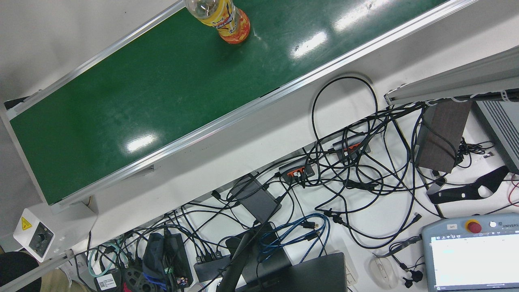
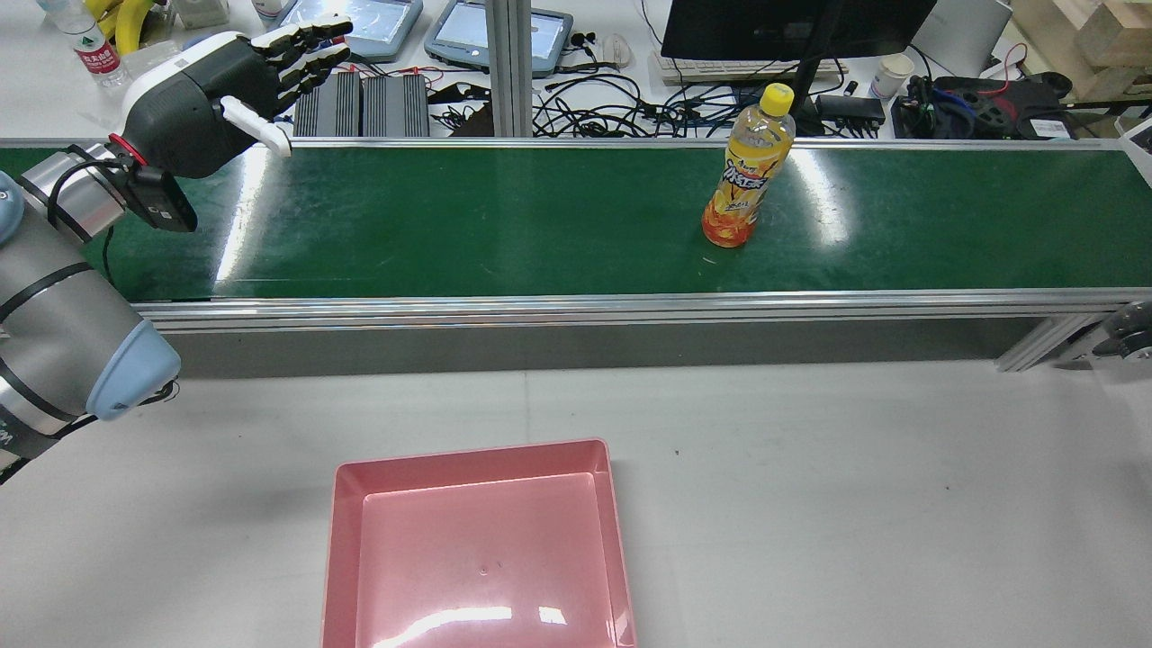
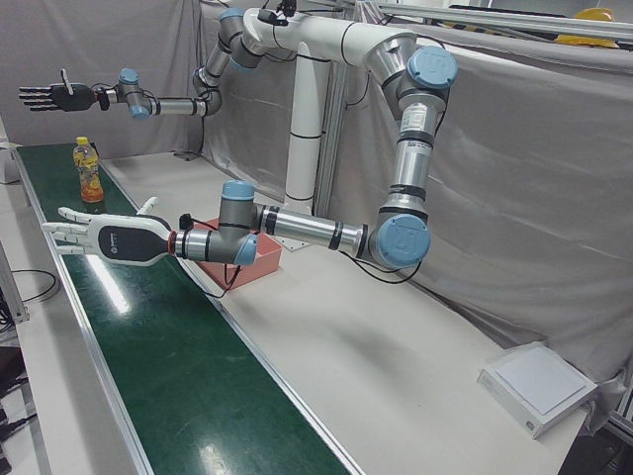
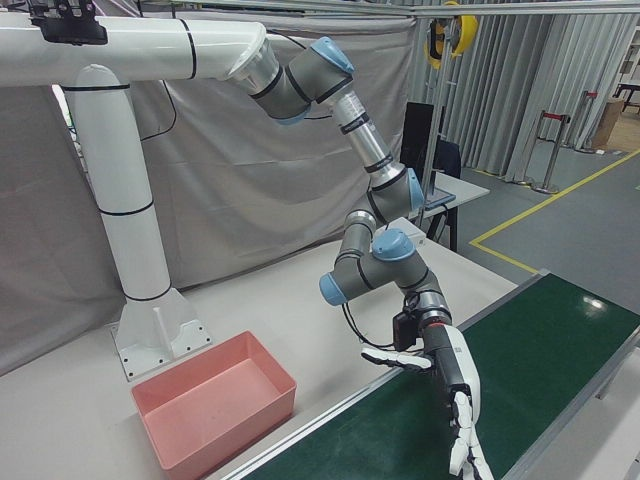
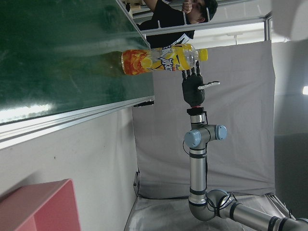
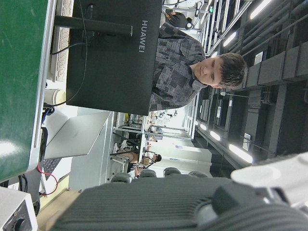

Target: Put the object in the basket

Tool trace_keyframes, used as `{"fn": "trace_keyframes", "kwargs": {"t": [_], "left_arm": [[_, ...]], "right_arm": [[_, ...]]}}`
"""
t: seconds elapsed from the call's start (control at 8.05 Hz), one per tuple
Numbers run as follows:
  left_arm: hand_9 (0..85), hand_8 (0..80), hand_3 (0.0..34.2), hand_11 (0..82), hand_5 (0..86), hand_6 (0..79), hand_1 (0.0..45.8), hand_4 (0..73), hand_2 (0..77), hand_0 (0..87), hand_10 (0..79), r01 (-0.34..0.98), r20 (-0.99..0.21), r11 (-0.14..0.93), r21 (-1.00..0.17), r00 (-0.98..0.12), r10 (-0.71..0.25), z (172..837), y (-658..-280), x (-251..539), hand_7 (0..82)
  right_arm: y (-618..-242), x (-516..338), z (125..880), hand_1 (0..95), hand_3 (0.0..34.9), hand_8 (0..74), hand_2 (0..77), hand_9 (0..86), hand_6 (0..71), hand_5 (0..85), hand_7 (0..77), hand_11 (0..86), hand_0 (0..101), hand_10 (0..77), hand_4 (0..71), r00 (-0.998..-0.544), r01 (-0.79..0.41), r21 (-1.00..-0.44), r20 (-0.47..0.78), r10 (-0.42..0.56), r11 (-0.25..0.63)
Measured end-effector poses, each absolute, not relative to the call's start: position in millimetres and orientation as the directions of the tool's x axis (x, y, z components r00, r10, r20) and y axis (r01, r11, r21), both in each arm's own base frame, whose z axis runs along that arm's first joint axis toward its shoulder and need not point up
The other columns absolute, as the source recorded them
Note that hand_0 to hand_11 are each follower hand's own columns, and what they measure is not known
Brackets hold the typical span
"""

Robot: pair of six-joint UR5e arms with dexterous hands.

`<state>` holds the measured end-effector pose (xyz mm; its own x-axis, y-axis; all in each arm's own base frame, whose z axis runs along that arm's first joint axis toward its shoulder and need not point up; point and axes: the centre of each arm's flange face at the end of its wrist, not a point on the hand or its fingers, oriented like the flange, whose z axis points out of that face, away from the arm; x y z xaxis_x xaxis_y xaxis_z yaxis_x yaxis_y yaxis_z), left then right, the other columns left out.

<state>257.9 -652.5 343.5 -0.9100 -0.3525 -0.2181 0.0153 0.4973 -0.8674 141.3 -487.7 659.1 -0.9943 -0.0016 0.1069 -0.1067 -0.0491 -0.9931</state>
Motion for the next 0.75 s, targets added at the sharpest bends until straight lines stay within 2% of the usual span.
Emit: {"fn": "trace_keyframes", "kwargs": {"t": [0.75], "left_arm": [[8.7,6.5,1.4,3.3,15.8,0.5,3.3,13.6,0.0,61.2,0.5,0.013,-0.217,0.498,-0.867,-0.910,-0.353,342.3,-652.5,257.9,1.6]], "right_arm": [[-487.7,141.3,659.1,0.0,0.0,0.0,0.5,0.0,0.0,0.0,0.5,0.0,0,0.0,0.0,-0.994,-0.107,-0.993,0.107,-0.002,-0.049]]}}
